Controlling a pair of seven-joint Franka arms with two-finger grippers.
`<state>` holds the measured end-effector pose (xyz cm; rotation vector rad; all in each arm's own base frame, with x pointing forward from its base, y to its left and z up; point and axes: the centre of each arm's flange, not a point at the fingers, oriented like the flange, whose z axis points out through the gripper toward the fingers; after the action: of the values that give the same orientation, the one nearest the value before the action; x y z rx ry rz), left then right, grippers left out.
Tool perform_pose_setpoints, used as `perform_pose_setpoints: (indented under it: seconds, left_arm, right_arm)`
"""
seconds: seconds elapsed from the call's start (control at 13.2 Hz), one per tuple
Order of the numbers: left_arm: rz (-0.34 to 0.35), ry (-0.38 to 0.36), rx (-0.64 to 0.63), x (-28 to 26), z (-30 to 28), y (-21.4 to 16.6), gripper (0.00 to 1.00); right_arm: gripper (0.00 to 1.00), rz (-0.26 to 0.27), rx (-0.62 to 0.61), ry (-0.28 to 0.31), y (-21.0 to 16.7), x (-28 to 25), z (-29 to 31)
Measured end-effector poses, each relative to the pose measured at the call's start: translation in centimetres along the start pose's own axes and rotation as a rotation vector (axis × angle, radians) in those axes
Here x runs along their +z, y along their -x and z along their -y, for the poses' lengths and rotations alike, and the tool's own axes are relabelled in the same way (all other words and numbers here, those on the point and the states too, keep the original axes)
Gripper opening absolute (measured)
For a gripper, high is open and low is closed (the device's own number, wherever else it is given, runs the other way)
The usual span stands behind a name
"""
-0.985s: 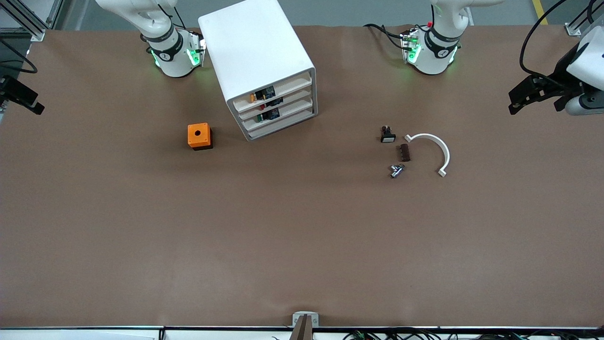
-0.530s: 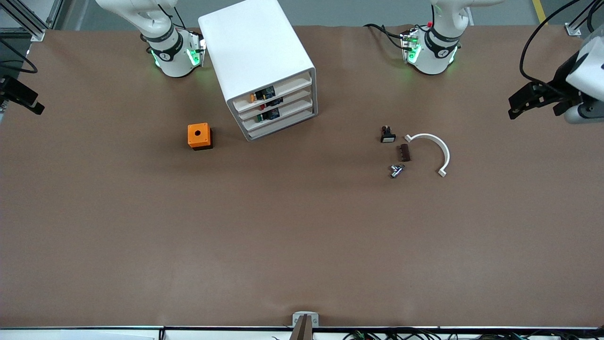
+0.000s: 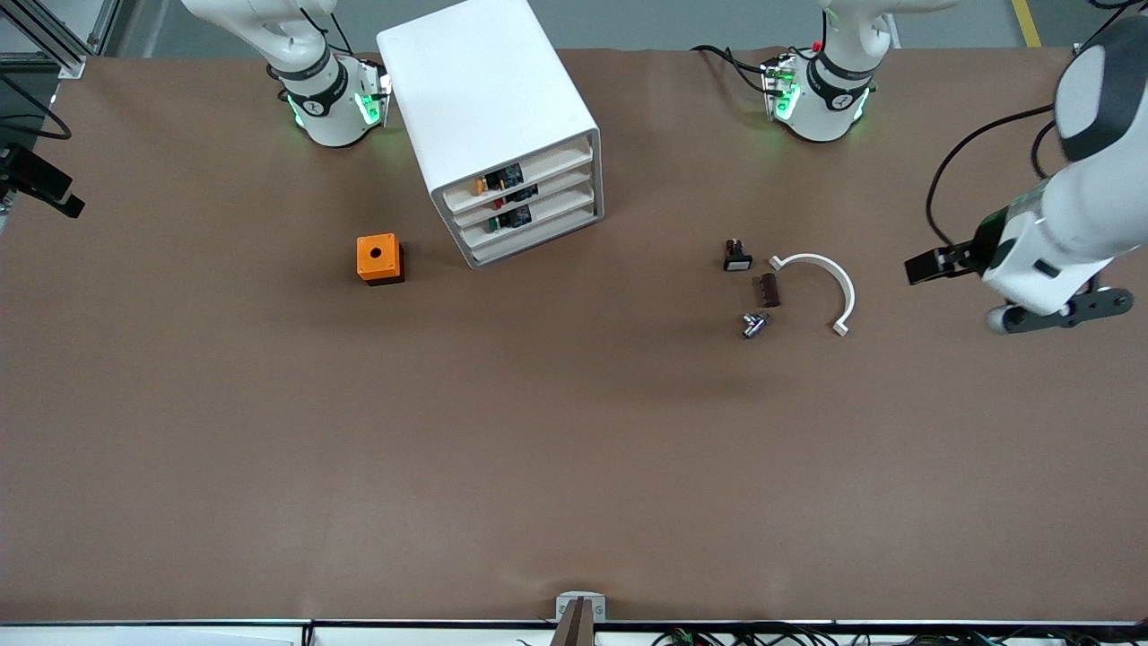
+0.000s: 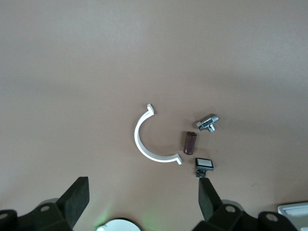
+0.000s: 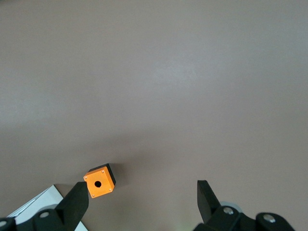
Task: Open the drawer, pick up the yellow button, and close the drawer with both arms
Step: 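Reach the left gripper to the white cabinet's drawer handle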
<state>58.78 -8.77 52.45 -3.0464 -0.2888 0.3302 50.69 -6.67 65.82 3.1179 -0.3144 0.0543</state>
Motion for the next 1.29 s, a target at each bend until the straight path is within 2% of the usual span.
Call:
perform_pose_setpoints:
  seconds: [0.23, 0.45, 0.76, 0.98, 1.21, 1.29]
  left_arm:
    - [0.064, -0.028, -0.128, 3.9, -4.0, -0.9, 1.00]
    - [0.135, -0.017, -0.282, 6.7, -7.9, -0.7, 1.00]
    - [0.163, -0.050, -0.495, 8.6, -11.8, 0.3, 1.00]
    - [0.188, -0.087, -0.698, 10.1, -15.5, 1.8, 1.00]
    - [0.306, -0.095, -0.871, 12.6, -20.2, 4.0, 1.00]
    - [0.344, -0.099, -0.919, 13.1, -21.3, 4.7, 1.00]
  right_arm:
    - [1.00, 0.002, -0.057, 0.000, 0.0, 0.0, -0.3]
    - [1.00, 0.008, -0.062, 0.000, 0.0, 0.3, -0.4]
    - [1.00, 0.049, -0.039, 0.003, -0.2, 2.6, -1.2]
    - [1.00, 0.058, 0.017, 0.008, -0.6, 3.5, -0.9]
    - [1.00, 0.066, 0.128, 0.010, -0.6, 3.9, 0.2]
    - [1.00, 0.077, 0.167, -0.006, -0.6, 4.3, 0.8]
